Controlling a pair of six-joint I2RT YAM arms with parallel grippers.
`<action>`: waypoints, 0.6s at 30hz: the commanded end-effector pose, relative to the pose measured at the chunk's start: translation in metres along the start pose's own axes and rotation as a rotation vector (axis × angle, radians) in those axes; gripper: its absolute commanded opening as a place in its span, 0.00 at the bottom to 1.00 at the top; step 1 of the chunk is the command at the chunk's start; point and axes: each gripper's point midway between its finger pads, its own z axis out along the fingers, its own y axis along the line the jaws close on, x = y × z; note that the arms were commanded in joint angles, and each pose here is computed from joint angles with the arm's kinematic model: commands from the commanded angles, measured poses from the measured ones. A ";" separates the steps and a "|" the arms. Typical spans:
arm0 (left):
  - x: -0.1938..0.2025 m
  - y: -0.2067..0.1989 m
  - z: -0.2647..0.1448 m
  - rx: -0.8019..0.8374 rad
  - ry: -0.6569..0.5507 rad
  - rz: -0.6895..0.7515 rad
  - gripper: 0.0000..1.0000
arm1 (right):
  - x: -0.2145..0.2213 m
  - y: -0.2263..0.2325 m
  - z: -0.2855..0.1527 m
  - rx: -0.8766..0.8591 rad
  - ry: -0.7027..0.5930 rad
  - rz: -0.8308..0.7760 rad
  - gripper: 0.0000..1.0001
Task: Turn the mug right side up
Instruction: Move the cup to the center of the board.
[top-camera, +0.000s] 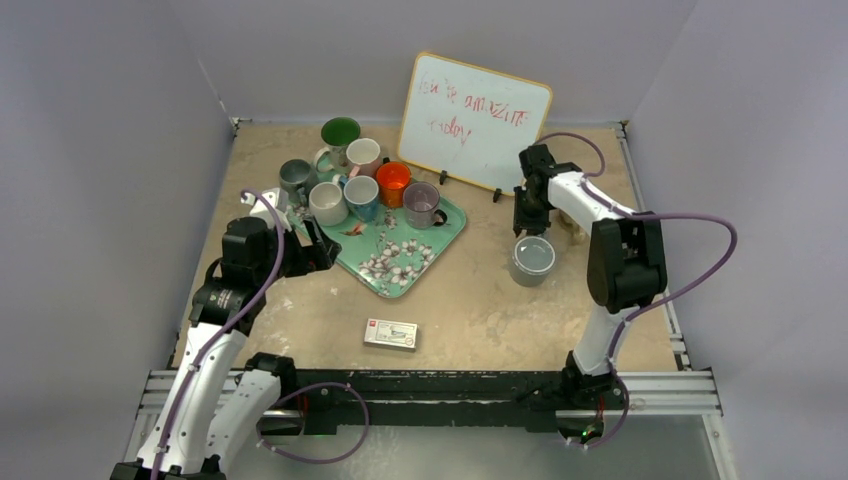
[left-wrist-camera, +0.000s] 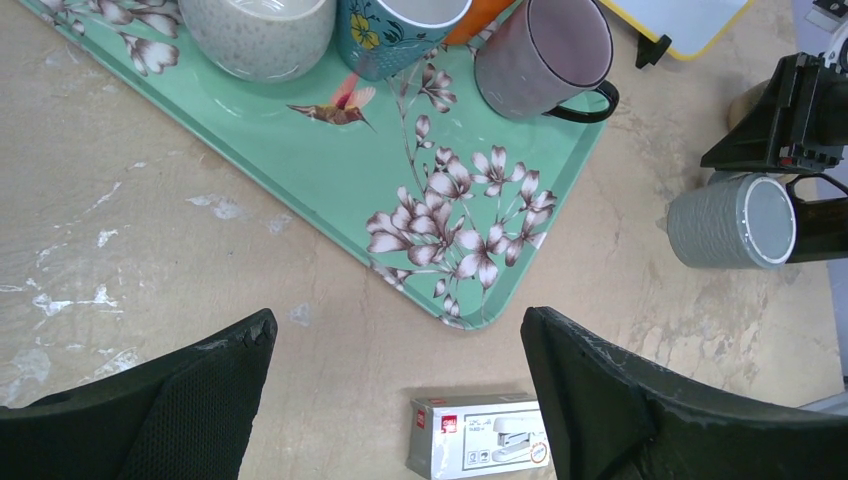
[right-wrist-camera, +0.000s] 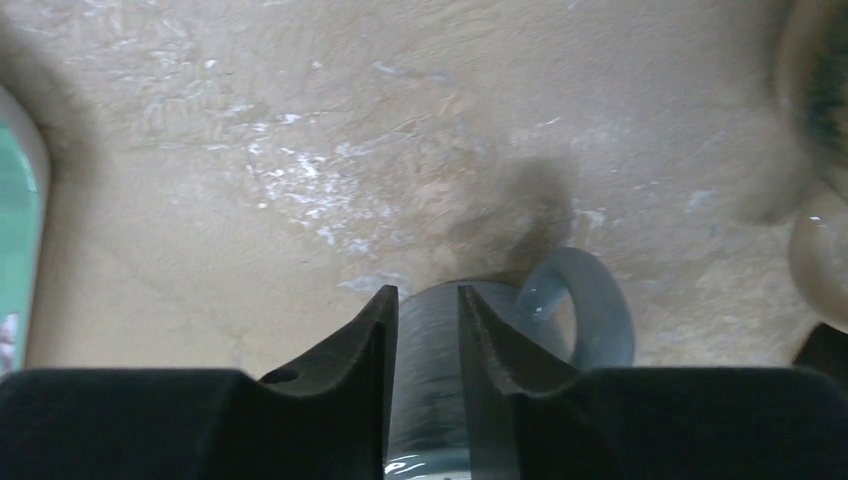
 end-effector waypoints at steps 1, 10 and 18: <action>-0.014 -0.005 -0.007 0.007 -0.043 0.029 0.91 | -0.004 0.015 -0.020 -0.098 -0.031 -0.035 0.25; -0.014 -0.003 -0.009 -0.002 -0.055 0.033 0.91 | 0.001 0.048 -0.035 -0.311 -0.074 -0.097 0.00; -0.014 -0.002 -0.010 -0.006 -0.063 0.035 0.91 | 0.007 0.049 -0.048 -0.242 -0.084 -0.143 0.21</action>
